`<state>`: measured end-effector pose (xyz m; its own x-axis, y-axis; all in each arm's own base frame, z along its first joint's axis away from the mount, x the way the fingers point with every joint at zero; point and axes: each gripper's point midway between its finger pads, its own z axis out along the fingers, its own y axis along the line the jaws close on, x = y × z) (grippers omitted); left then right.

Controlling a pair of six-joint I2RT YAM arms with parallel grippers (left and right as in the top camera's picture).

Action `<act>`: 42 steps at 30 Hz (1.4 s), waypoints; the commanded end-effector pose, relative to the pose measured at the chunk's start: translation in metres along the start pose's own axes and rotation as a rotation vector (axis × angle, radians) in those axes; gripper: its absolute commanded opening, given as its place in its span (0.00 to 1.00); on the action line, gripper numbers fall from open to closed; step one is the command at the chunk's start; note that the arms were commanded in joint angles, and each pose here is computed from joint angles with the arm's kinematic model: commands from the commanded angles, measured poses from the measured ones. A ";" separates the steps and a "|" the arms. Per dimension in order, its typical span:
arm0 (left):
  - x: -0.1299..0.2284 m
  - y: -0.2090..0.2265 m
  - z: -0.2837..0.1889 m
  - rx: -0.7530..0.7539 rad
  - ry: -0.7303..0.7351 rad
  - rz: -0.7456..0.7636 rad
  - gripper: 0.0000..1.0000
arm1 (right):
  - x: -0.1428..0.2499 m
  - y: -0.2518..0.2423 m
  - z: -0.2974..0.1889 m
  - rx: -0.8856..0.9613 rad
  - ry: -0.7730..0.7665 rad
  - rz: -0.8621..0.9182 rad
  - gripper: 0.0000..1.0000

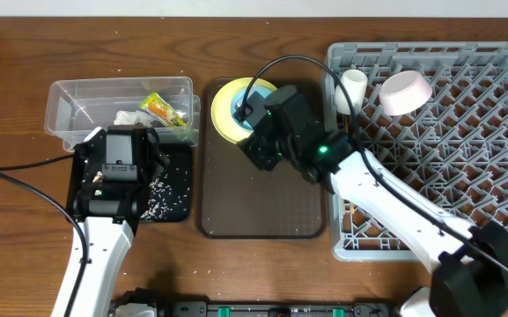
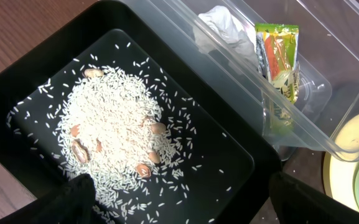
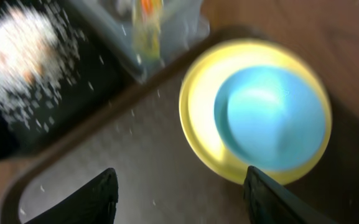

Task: Sort waste into correct bins and load items into the dishwasher rack
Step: 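Move the right gripper left to the blue bowl on the yellow plate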

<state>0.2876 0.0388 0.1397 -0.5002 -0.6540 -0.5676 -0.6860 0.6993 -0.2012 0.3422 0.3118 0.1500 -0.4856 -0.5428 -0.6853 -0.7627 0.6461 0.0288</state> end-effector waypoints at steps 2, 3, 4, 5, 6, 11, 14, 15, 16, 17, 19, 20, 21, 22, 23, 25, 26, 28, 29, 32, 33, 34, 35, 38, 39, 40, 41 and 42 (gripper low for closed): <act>-0.009 -0.004 -0.004 0.006 -0.018 -0.015 0.92 | -0.028 -0.021 -0.010 0.036 -0.001 -0.026 0.63; -0.009 -0.004 -0.004 0.006 -0.018 -0.015 0.92 | -0.037 -0.023 -0.013 0.039 -0.003 -0.033 0.63; -0.009 -0.004 -0.004 0.006 -0.018 -0.015 0.92 | -0.045 -0.025 -0.017 0.041 -0.004 -0.043 0.63; -0.009 -0.004 -0.004 0.006 -0.018 -0.015 0.92 | -0.054 -0.027 -0.019 0.045 0.000 -0.053 0.62; -0.009 -0.004 -0.004 0.006 -0.018 -0.015 0.92 | -0.060 -0.028 -0.021 0.045 0.006 -0.058 0.62; -0.009 -0.003 -0.004 0.006 -0.018 -0.015 0.92 | -0.068 -0.033 -0.003 0.026 0.096 -0.094 0.61; -0.009 -0.003 -0.004 0.006 -0.018 -0.015 0.92 | -0.058 -0.033 0.020 0.008 0.153 -0.149 0.44; -0.009 -0.003 -0.004 0.006 -0.018 -0.015 0.92 | -0.054 -0.033 0.026 0.002 0.165 -0.171 0.39; -0.009 -0.003 -0.004 0.006 -0.018 -0.015 0.92 | -0.049 -0.032 0.034 -0.003 0.179 -0.196 0.36; -0.009 -0.004 -0.004 0.006 -0.018 -0.015 0.92 | -0.045 -0.033 0.041 0.004 0.193 -0.214 0.34; -0.009 -0.004 -0.004 0.006 -0.018 -0.015 0.92 | -0.038 -0.039 0.054 0.037 0.220 -0.225 0.29; -0.009 -0.004 -0.004 0.006 -0.018 -0.015 0.92 | -0.033 -0.042 0.060 0.050 0.233 -0.227 0.27; -0.009 -0.004 -0.004 0.006 -0.018 -0.015 0.92 | -0.031 -0.043 0.065 0.049 0.240 -0.235 0.26; -0.009 -0.004 -0.004 0.007 -0.019 -0.016 0.92 | -0.027 -0.043 0.070 0.041 0.250 -0.244 0.26; -0.009 -0.004 -0.004 0.008 -0.020 -0.016 0.92 | -0.023 -0.043 0.074 0.039 0.259 -0.245 0.26; -0.009 -0.004 -0.004 0.008 -0.020 -0.016 0.92 | -0.018 -0.043 0.079 0.035 0.272 -0.244 0.26; -0.009 -0.004 -0.004 0.008 -0.020 -0.016 0.92 | -0.016 -0.043 0.082 0.033 0.278 -0.245 0.27; -0.009 -0.004 -0.004 0.008 -0.020 -0.016 0.92 | -0.013 -0.043 0.086 0.031 0.285 -0.245 0.26; -0.009 -0.004 -0.004 0.008 -0.020 -0.016 0.92 | -0.011 -0.043 0.087 0.030 0.289 -0.244 0.26; -0.009 -0.004 -0.004 0.008 -0.020 -0.016 0.92 | -0.004 -0.043 0.093 0.024 0.306 -0.241 0.25; -0.009 -0.004 -0.004 0.008 -0.020 -0.016 0.92 | -0.002 -0.043 0.094 0.022 0.313 -0.240 0.25; -0.009 -0.004 -0.004 0.008 -0.020 -0.016 0.92 | 0.002 -0.042 0.096 0.016 0.322 -0.239 0.25; -0.009 -0.004 -0.004 0.008 -0.020 -0.016 0.92 | 0.007 -0.041 0.098 0.013 0.331 -0.238 0.25; -0.009 -0.004 -0.004 0.008 -0.020 -0.016 0.92 | 0.019 -0.040 0.104 0.004 0.360 -0.236 0.25; -0.009 -0.004 -0.004 0.008 -0.020 -0.016 0.92 | 0.022 -0.040 0.105 0.003 0.366 -0.235 0.25; -0.009 -0.004 -0.004 0.008 -0.020 -0.016 0.92 | 0.025 -0.040 0.106 0.001 0.373 -0.234 0.25; -0.009 -0.004 -0.004 0.008 -0.020 -0.016 0.92 | 0.027 -0.040 0.108 -0.001 0.379 -0.234 0.25; -0.009 -0.004 -0.004 0.008 -0.020 -0.016 0.92 | 0.028 -0.040 0.109 -0.002 0.381 -0.233 0.25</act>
<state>0.2876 0.0388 0.1398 -0.4999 -0.6540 -0.5678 -0.6859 0.6993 -0.2015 0.4104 0.3290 0.0630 -0.4288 -0.8179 -0.3837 -0.8622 0.4974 -0.0966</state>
